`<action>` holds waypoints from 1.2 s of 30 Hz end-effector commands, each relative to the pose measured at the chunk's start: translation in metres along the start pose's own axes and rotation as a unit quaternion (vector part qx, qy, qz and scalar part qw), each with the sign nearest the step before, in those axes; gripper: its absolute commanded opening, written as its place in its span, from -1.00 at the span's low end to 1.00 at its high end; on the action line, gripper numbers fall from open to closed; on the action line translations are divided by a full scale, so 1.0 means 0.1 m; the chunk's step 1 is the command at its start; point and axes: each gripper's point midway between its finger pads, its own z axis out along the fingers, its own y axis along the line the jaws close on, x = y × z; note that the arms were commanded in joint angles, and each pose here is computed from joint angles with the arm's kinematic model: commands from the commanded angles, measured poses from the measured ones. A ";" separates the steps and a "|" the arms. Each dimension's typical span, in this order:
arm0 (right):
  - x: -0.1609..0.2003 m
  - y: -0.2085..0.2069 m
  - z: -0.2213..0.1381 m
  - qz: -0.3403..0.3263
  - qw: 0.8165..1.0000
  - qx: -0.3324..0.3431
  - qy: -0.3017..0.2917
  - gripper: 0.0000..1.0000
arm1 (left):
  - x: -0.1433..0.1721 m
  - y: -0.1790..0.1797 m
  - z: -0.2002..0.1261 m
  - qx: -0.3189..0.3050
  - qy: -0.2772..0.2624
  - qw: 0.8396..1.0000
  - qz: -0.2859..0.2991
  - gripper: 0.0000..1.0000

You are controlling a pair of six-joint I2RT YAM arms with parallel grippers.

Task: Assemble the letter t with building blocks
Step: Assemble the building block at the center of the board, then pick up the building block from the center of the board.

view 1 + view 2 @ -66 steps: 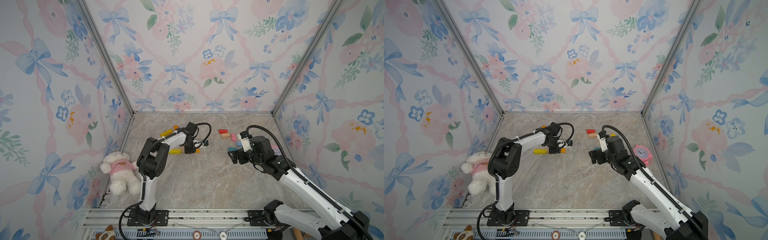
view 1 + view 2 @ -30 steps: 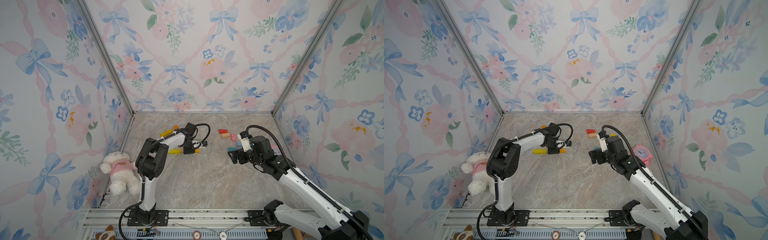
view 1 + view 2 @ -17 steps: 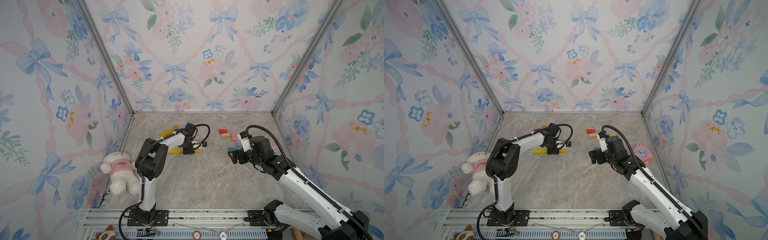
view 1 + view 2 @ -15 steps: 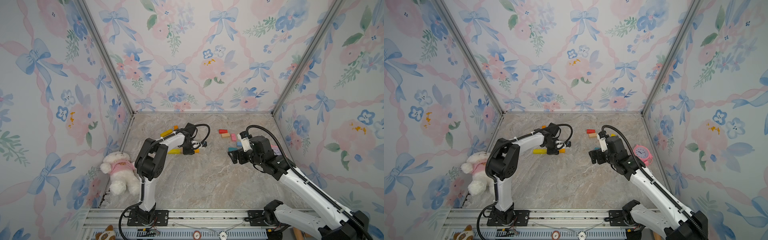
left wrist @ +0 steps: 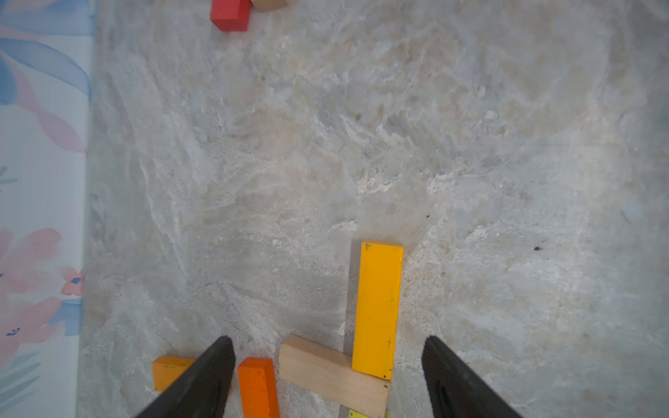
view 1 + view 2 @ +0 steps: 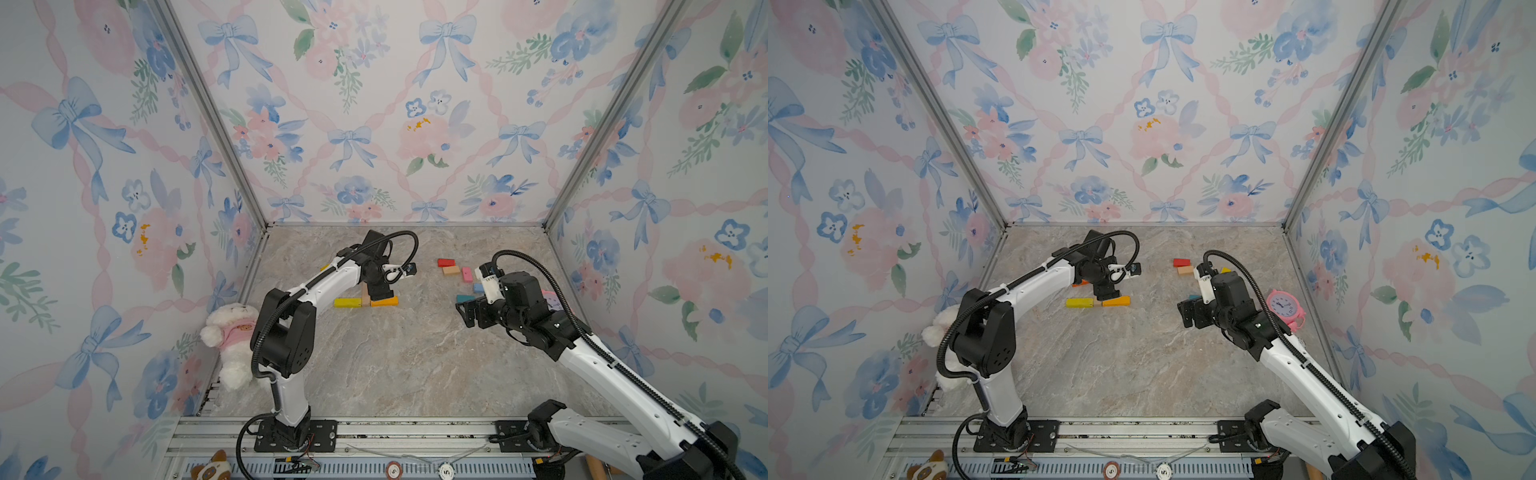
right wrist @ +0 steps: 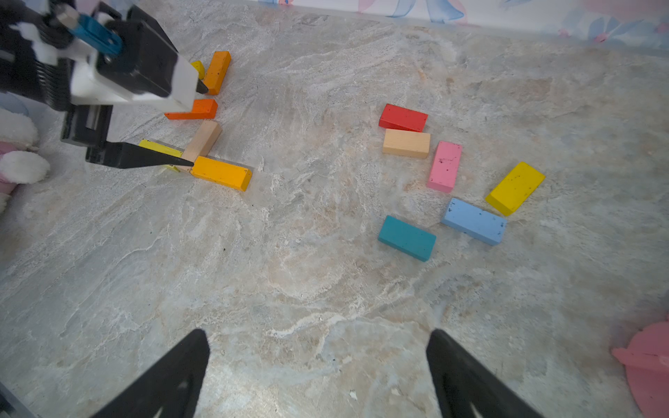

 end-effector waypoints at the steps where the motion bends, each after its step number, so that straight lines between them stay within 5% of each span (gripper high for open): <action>1: -0.07 -0.06 -0.06 -0.004 1.000 0.011 -0.008 0.92 | -0.23 0.38 -0.39 -0.062 -0.061 0.996 -0.034 0.68; 12: -0.05 -0.08 -0.04 -0.005 1.000 0.017 -0.001 0.93 | 0.24 1.18 -0.83 -0.181 -0.030 0.963 -0.197 0.74; 21: -0.03 -0.08 -0.04 -0.004 1.000 0.017 0.000 0.93 | 0.77 1.19 -0.80 -0.173 0.000 0.963 -0.204 0.72; 36: -0.03 -0.08 -0.05 -0.004 1.000 0.016 0.000 0.93 | 1.21 1.00 -0.12 -0.109 0.059 0.977 -0.176 0.60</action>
